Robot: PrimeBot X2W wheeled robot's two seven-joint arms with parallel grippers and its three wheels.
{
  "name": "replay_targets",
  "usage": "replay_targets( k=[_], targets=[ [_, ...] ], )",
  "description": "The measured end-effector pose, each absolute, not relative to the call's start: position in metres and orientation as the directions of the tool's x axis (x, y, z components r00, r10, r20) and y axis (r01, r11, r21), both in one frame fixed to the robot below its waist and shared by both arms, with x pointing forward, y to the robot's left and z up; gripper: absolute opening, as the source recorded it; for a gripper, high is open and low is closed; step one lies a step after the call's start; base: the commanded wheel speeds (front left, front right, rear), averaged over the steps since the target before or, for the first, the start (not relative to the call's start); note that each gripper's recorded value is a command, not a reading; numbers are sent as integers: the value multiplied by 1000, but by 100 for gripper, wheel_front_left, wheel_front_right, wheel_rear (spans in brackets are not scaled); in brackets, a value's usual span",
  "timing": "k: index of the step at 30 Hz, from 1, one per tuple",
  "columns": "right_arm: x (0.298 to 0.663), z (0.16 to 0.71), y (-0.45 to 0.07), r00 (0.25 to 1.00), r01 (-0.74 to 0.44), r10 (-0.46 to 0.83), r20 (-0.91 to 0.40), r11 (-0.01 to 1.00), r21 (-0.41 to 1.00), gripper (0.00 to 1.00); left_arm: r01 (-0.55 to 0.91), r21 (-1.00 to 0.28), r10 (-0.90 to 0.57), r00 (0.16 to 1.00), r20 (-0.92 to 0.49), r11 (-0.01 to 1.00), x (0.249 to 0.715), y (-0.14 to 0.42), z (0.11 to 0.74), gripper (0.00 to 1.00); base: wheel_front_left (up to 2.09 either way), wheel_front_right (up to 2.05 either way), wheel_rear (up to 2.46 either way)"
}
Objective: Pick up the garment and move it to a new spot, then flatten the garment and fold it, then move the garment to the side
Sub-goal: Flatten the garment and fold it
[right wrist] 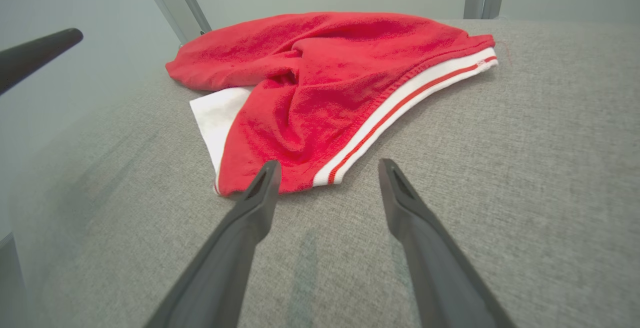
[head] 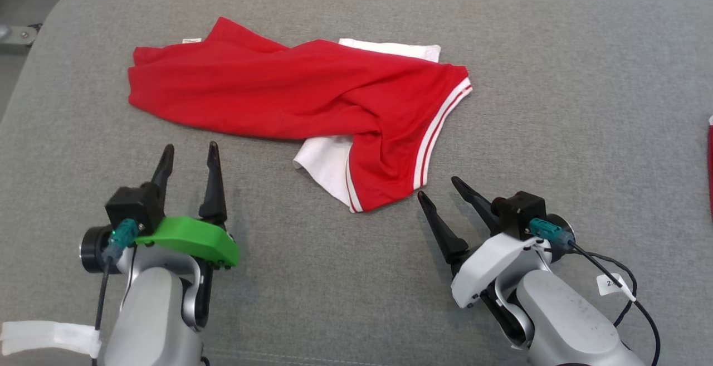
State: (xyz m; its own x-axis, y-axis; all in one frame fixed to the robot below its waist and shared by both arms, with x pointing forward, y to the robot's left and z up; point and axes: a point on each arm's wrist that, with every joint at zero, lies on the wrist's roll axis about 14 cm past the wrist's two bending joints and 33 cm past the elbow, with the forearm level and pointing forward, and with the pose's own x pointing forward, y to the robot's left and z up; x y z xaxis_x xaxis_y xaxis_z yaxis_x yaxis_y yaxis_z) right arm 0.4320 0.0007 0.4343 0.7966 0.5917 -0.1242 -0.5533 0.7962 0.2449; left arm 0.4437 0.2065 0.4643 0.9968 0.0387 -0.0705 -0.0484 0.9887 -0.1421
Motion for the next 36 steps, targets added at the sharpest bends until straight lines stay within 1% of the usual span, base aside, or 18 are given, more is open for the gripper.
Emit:
replay_targets(
  k=[6,9,13,14,15,16,17,22,25,30,36],
  targets=[
    [435,416,16,774,-556,608,-178,786,269,100,-52,-157,30,990,-137,986,406,202,441,100,0,0,0],
    [438,409,20,770,-547,606,-202,788,282,100,-66,-209,32,986,-163,976,391,196,433,100,0,0,0],
    [442,403,28,769,-526,602,-217,788,319,100,-86,-232,44,983,-181,969,380,193,428,100,0,0,0],
    [443,401,29,767,-522,601,-223,787,329,78,-92,-234,48,981,-187,968,378,193,426,100,0,0,0],
    [443,399,32,763,-523,605,-228,785,332,48,-94,-234,48,980,-194,968,376,193,424,100,0,0,0],
    [445,397,34,761,-521,606,-232,784,339,5,-100,-233,53,978,-200,967,374,193,423,100,0,0,0],
    [447,398,35,763,-519,605,-230,784,341,0,-102,-232,55,978,-200,967,374,193,423,100,0,0,0],
    [456,404,29,785,-494,583,-210,793,356,0,-114,-231,68,978,-199,966,375,197,423,100,0,0,0],
    [459,407,14,814,-456,547,-198,812,365,0,-107,-234,62,980,-192,966,378,195,425,100,0,0,0],
    [450,403,-32,861,-371,463,-210,855,364,0,-74,-250,24,979,-200,965,377,182,421,100,0,0,0],
    [430,399,-109,915,-240,323,-240,917,319,0,-31,-276,-30,976,-215,961,374,162,416,100,0,0,0]
  ],
)
